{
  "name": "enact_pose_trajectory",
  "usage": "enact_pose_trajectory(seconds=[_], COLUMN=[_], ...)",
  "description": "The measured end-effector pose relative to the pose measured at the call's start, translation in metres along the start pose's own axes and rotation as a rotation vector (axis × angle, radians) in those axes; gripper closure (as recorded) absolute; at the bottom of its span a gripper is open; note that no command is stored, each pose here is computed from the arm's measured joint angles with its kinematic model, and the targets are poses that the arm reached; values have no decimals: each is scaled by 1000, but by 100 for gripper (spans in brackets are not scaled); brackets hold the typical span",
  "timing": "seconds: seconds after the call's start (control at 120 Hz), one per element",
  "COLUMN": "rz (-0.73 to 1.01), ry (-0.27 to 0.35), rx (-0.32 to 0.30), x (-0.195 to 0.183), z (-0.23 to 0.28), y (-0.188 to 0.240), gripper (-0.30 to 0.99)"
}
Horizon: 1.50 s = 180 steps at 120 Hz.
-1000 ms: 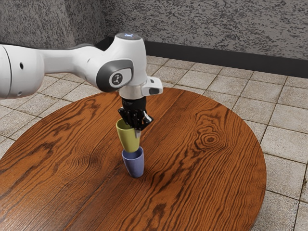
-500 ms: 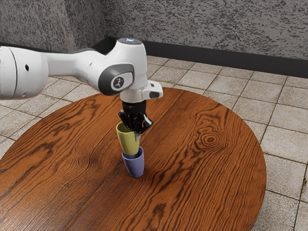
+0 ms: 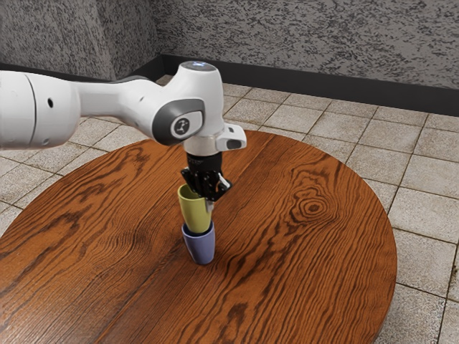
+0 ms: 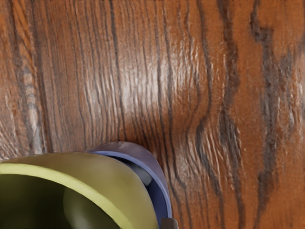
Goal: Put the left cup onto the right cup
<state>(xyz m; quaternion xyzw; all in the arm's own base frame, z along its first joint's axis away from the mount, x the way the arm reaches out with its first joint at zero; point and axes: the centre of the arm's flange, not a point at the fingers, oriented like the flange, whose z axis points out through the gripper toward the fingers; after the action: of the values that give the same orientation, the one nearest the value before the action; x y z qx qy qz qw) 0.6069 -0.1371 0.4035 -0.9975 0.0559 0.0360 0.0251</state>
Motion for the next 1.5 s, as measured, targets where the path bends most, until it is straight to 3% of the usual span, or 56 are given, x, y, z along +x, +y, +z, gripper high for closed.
enact_pose_trajectory(seconds=[0.433,0.717,0.858,1.2,1.5], rz=[1,-27,-37,-57,-78], ry=[-1,-17,-18,-16,26], rx=[-4,-15,-18,-17,2], x=[2,-2,-4,-5,-21], z=[1,3,2,-2,-43], y=[5,6,6,7,7], gripper=[78,43,32,23,20])
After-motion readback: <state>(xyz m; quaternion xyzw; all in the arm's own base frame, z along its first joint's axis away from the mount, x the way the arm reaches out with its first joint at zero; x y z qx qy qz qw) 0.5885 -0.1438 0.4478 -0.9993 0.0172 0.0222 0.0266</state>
